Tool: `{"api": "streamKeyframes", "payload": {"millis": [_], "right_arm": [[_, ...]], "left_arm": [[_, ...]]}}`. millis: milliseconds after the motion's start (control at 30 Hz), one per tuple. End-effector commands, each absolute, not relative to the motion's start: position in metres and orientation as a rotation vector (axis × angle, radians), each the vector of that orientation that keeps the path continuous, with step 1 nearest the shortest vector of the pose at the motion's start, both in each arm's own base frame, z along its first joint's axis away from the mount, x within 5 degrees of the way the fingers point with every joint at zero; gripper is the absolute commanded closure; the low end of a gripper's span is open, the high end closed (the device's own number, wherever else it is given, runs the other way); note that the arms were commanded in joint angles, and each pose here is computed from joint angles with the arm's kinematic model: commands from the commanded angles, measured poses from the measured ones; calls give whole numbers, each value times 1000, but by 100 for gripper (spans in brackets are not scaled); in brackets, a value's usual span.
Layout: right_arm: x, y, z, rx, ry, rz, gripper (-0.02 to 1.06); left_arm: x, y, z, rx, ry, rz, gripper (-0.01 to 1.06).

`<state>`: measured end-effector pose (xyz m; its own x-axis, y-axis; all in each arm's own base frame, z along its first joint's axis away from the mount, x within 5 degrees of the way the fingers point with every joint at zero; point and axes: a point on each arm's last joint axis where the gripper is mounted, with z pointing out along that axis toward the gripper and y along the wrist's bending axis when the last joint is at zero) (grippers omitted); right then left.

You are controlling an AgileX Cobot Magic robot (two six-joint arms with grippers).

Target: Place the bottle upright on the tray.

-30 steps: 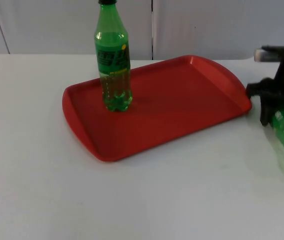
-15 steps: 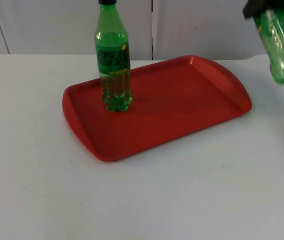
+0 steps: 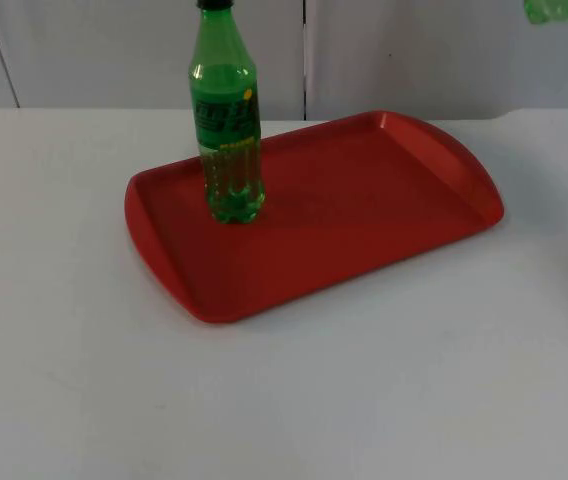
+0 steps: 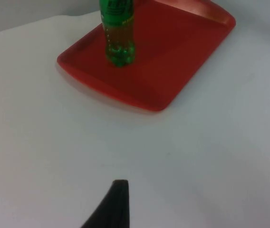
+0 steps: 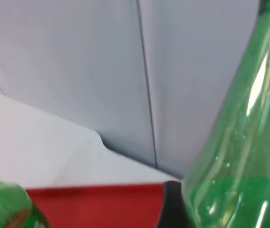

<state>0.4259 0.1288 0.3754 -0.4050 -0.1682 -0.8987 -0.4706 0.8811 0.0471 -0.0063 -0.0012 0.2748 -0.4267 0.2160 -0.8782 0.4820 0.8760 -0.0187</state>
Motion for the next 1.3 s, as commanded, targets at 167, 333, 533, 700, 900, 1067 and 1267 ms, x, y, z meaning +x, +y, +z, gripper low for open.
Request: {"api": "streamKeyframes", "payload": {"millis": [167, 333, 533, 700, 900, 1067, 1267], "right_arm": [[393, 137, 382, -473, 1808, 258, 105], [377, 144, 365, -466, 1751, 202, 105], [366, 154, 342, -520, 1755, 167, 105], [367, 154, 343, -515, 1747, 164, 105], [372, 152, 346, -419, 1702, 176, 105], [382, 154, 350, -330, 1668, 218, 105], [401, 169, 353, -463, 1738, 229, 105]], "left_arm": [[-6, -1, 274, 508, 2017, -322, 0], [-6, 0, 274, 508, 2017, -320, 0], [-5, 0, 274, 508, 2017, -315, 0], [-5, 1, 274, 507, 2016, -303, 0], [-5, 1, 274, 507, 2016, -298, 0], [-5, 1, 274, 507, 2016, -298, 0], [-5, 1, 274, 507, 2016, -298, 0]]}}
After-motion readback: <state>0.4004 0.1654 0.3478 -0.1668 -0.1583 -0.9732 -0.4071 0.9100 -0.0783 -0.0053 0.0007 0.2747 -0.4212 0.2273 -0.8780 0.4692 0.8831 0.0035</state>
